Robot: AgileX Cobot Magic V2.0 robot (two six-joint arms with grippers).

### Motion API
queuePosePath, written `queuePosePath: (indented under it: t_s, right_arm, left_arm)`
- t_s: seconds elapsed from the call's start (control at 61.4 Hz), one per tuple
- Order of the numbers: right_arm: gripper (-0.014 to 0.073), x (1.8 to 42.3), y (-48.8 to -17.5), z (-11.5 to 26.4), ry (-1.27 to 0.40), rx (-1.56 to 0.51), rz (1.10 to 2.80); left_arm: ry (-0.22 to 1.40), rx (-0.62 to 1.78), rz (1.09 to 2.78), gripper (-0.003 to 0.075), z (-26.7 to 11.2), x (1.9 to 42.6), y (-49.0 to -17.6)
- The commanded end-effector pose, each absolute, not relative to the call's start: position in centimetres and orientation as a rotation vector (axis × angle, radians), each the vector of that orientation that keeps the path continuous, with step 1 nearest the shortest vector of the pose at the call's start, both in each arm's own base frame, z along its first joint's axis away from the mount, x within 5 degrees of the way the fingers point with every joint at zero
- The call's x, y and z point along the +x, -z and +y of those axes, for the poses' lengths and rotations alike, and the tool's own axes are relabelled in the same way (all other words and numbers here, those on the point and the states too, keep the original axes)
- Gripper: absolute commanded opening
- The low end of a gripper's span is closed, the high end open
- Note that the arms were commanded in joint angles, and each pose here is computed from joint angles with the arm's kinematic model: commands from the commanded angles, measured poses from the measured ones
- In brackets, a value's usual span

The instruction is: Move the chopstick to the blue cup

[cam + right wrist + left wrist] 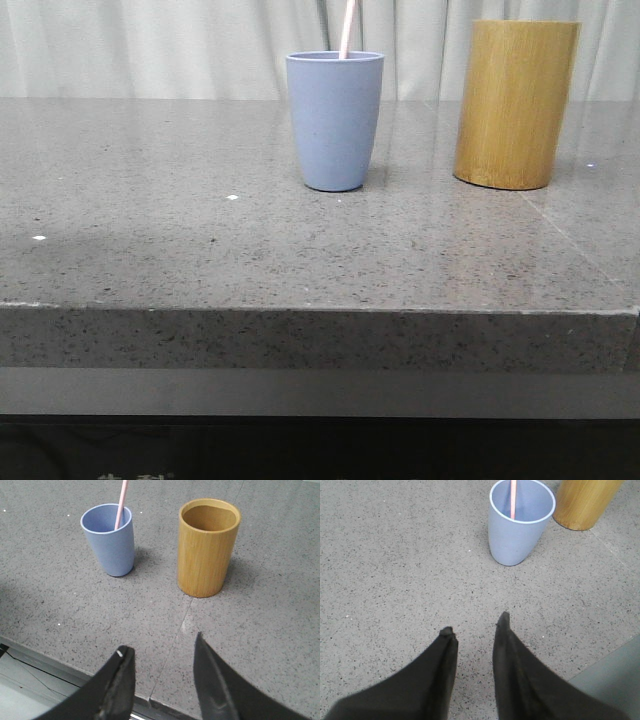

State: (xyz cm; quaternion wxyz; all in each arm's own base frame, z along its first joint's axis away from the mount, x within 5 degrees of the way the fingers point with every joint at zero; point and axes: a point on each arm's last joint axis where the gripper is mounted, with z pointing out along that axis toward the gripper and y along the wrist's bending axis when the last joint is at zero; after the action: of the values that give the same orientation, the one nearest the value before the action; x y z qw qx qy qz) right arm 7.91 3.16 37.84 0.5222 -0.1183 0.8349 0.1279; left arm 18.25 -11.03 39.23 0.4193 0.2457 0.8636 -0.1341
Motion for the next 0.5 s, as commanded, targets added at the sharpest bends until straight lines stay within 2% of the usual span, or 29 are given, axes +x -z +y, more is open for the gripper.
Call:
queuePosePath:
  t_s: [0.0,0.114,0.228,0.407,0.489]
  right_arm:
    - [0.0319,7.76,-38.93,2.86,-0.288,-0.266,1.892]
    - [0.0297,7.76,-38.91,2.81,-0.279,-0.268,1.892]
    - [0.0153,7.77,-38.96,2.82,-0.280,-0.267,1.887]
    - [-0.0065,7.77,-38.95,2.82,-0.280,-0.267,1.888]
    - [-0.0064,7.77,-38.95,2.82,-0.280,-0.267,1.887]
  left_arm:
    - [0.376,0.566,2.061,0.0188,-10.95,18.10,-40.97]
    - [0.376,0.566,2.061,0.0188,-10.95,18.10,-40.97]
    - [0.376,0.566,2.061,0.0182,-10.95,18.10,-40.97]
    - [0.376,0.566,2.061,0.0050,-10.95,18.10,-40.97]
    - [0.376,0.566,2.061,-0.0019,-10.95,18.10,-40.97]
